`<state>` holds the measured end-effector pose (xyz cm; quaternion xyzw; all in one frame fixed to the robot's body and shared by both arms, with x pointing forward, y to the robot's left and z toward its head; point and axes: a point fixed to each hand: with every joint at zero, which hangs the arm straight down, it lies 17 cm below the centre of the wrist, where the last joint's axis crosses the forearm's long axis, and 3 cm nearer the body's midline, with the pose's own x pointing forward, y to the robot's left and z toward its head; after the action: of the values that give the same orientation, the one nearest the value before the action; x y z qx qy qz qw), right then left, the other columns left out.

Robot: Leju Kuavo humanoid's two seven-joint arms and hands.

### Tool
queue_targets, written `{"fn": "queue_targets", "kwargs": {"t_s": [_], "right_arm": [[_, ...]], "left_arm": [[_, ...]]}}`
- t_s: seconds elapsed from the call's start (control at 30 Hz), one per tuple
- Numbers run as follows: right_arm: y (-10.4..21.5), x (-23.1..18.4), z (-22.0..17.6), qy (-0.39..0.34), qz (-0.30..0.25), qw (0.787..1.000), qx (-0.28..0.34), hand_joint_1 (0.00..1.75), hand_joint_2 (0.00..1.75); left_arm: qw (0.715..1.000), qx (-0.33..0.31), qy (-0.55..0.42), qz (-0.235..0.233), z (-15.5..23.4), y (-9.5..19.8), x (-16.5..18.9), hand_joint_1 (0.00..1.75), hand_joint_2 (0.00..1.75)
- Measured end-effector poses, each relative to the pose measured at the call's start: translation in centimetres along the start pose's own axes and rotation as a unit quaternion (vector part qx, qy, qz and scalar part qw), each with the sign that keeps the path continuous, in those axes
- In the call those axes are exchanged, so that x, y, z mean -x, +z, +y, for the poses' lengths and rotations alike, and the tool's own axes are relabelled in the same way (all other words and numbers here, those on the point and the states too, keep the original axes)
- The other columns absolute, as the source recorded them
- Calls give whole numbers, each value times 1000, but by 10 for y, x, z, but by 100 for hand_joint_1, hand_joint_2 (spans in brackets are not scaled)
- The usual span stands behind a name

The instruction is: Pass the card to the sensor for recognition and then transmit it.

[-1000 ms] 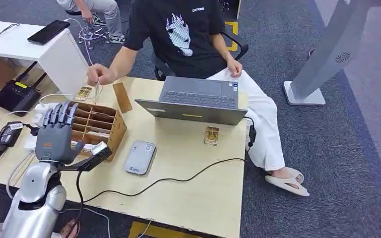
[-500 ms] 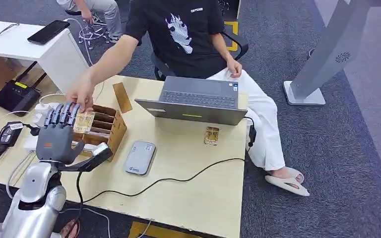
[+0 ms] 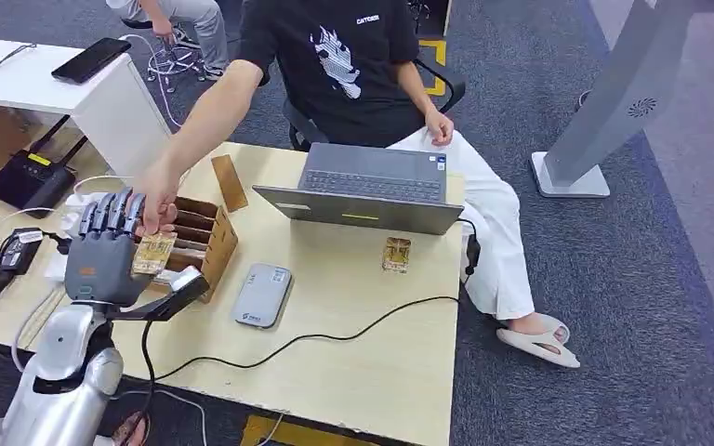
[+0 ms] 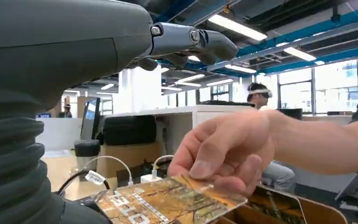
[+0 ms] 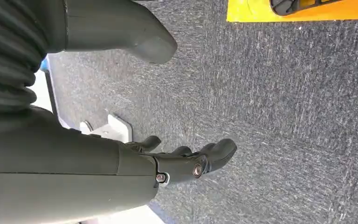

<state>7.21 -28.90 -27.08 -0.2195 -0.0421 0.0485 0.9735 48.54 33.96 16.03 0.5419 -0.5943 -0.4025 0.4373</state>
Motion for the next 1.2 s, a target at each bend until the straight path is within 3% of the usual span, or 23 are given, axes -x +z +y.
{"fn": "queue_targets", "kwargs": {"t_s": [0.1,0.13,0.17,0.2,0.37,1.2], "right_arm": [[0,0,0,3,-1,1000,0,0,175],[0,0,0,4,-2,1000,0,0,175],[0,-1,0,5,-3,1000,1,0,175],[0,-1,0,6,-3,1000,1,0,175],[0,0,0,4,-2,1000,1,0,175],[0,0,0,2,-2,1000,1,0,175]], "left_arm": [[999,-38,-18,-2,16,-2,1,0,175],[998,-52,-19,-4,22,-3,0,19,175],[998,-63,-15,-6,27,-3,-2,166,175],[997,-71,-7,-8,31,-4,-4,175,175],[995,-91,38,-21,41,-5,-18,175,175],[993,-100,49,-24,45,-5,-26,175,175]]}}
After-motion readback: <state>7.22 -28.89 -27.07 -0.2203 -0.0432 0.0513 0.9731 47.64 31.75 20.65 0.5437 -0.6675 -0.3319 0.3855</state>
